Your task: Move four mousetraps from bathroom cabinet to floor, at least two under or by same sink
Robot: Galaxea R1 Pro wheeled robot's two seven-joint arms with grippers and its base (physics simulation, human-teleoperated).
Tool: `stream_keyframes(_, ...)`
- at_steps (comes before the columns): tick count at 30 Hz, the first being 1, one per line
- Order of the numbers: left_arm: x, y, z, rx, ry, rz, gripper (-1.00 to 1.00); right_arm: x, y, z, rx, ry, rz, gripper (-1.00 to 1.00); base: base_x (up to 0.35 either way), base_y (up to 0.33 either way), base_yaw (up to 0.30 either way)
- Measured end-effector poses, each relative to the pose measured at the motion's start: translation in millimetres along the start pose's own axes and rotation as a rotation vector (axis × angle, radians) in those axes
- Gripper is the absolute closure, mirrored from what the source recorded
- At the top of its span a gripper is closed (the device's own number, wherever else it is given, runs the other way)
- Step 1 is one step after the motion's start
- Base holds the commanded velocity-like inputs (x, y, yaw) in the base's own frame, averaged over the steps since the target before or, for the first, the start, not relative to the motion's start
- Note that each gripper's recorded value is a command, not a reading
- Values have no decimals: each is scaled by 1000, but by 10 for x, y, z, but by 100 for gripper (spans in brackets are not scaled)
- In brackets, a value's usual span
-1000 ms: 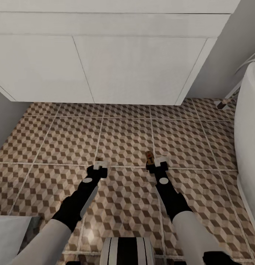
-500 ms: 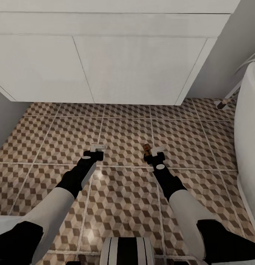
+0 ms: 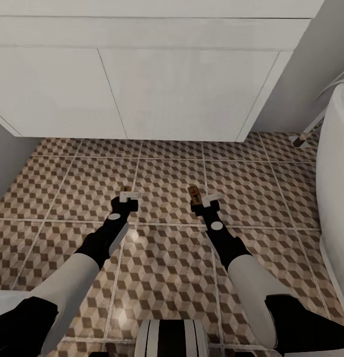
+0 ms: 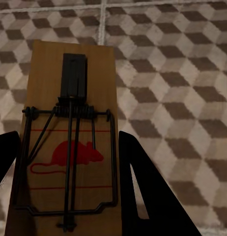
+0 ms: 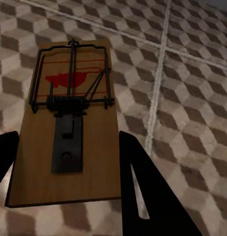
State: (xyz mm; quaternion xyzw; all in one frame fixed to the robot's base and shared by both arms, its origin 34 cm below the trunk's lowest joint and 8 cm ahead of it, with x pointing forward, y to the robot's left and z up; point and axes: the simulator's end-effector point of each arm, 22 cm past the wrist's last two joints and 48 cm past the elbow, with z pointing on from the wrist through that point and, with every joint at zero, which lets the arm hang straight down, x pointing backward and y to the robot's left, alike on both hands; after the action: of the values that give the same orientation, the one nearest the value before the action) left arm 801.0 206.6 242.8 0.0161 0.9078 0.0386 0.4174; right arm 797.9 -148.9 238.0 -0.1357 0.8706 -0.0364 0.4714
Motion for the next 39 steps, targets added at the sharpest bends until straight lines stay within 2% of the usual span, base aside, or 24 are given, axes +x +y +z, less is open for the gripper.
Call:
stream_keyframes(9, 4, 16, -3, 0, -3, 1, 100, 28, 22, -6, -4, -1, 3, 100, 0, 0, 0)
stream_keyframes(18, 312, -40, 103, 8, 38, 6, 100, 358, 108, 61, -16, 43, 6, 100, 0, 0, 0)
stream_keyframes(28, 695, -242, 196, 45, 81, 52, 100, 746, 210, 129, -30, 93, 10, 100, 0, 0, 0)
stream_keyframes(39, 1130, -315, 299, 56, 139, 57, 100, 1173, 328, 180, -45, 148, 14, 100, 0, 0, 0)
